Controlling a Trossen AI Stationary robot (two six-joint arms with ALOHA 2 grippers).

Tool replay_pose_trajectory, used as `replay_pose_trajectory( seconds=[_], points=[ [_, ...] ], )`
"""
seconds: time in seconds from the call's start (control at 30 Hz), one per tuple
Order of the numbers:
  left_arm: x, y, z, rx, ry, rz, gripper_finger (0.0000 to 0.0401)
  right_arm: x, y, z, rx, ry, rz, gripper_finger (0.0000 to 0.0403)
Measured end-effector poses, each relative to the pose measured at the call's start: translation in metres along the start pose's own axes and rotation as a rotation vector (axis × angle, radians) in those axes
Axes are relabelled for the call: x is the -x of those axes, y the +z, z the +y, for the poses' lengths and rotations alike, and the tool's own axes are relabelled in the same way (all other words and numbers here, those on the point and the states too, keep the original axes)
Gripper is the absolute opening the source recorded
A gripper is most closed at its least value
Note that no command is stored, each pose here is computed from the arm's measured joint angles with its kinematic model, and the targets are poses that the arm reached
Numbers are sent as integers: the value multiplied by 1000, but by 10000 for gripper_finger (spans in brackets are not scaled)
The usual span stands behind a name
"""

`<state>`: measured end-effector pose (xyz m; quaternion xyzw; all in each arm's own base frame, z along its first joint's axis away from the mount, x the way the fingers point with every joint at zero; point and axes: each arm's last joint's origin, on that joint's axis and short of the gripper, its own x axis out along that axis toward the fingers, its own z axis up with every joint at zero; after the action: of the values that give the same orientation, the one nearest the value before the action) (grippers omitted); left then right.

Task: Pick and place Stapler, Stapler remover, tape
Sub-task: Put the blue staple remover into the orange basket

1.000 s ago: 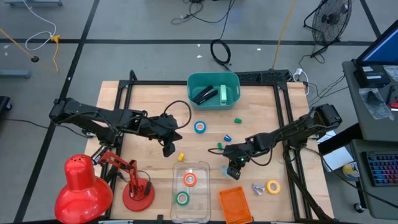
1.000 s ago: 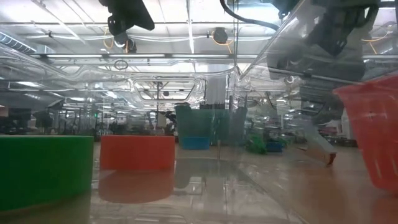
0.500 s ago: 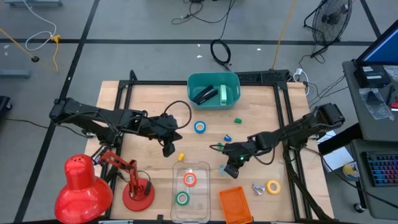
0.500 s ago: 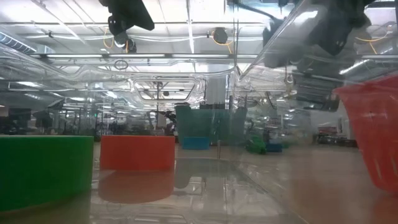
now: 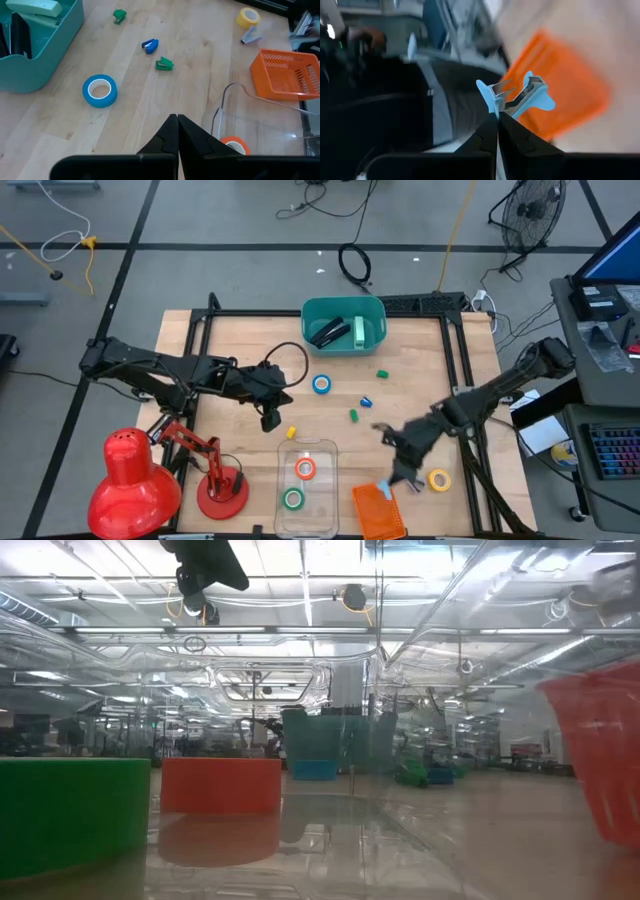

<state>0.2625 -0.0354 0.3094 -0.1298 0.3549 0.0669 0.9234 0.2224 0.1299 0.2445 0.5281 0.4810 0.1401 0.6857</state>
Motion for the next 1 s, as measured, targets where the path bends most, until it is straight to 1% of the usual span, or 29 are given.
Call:
replay_pose_trajectory(
  seconds=[0.1,0.2,0.4,0.57,0.67,0.77,1.0],
  points=[
    [0,0,2,-2,7,4,1,-14,-16,2,-22,-3,55,0],
    [-1,1,5,-6,16,4,1,-29,-21,-2,-39,-38,58,0],
    [-2,3,13,-1,38,8,1,-58,-10,-7,-17,15,32,0],
    [-2,4,15,12,40,12,1,-78,-5,-22,-19,-35,41,0],
    [-2,3,15,17,39,13,1,-86,-2,-29,1,-58,41,0],
    [-2,3,14,21,34,14,1,-90,4,-32,27,-51,27,0],
    [-2,3,13,33,31,13,1,-90,12,-35,70,-53,9,0]
  ],
)
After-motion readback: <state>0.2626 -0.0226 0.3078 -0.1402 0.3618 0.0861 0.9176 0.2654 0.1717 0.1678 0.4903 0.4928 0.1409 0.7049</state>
